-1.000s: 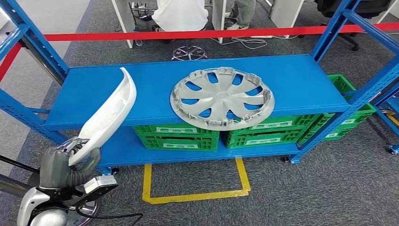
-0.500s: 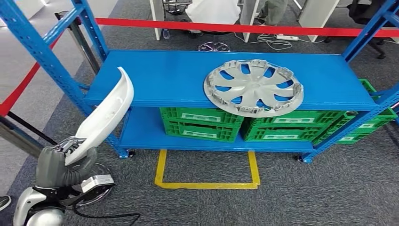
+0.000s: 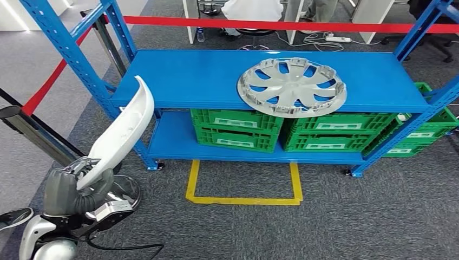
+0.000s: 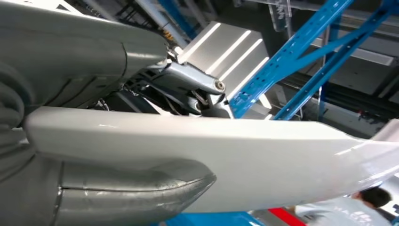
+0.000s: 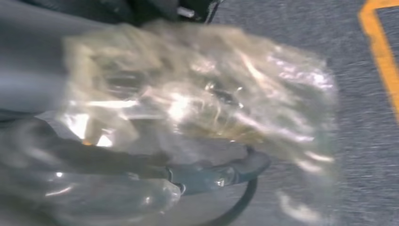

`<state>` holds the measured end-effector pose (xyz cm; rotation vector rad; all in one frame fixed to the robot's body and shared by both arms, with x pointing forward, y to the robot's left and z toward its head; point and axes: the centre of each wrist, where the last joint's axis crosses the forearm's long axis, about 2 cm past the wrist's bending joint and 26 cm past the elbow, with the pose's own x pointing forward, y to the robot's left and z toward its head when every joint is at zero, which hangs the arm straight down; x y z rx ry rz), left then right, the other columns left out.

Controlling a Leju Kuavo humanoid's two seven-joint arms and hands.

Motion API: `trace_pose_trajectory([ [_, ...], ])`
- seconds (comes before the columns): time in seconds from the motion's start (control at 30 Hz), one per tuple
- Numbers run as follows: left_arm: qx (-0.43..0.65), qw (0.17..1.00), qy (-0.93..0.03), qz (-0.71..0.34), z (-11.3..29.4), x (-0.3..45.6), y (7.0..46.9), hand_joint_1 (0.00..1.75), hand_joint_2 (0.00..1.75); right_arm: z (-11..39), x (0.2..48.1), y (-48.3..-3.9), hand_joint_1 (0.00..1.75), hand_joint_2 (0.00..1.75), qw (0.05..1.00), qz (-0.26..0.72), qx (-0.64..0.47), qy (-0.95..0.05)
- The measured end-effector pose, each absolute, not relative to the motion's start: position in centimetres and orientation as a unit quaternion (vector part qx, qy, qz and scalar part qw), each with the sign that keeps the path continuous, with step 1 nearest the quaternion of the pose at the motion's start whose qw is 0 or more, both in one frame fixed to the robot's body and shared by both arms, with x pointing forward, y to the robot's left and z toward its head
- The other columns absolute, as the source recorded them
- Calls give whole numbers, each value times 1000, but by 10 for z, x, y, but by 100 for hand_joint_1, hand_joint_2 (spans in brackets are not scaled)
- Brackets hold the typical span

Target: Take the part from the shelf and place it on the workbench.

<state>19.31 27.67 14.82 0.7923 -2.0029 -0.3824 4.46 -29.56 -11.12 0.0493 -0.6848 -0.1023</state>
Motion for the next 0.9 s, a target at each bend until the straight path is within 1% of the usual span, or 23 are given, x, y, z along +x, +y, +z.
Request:
trace_pose_trajectory([
  [0.37, 316, 464, -812, -161, 149, 195, 277, 175, 175, -111, 43, -294, 0, 0, 941, -48, 26, -334],
  [0.6, 316, 468, -809, -163, 148, 196, 278, 175, 175, -112, 34, -294, 0, 0, 944, -51, 24, -325],
  [0.9, 314, 472, -808, -162, 147, 197, 278, 175, 175, -112, 37, -294, 0, 0, 943, -54, 23, -328],
])
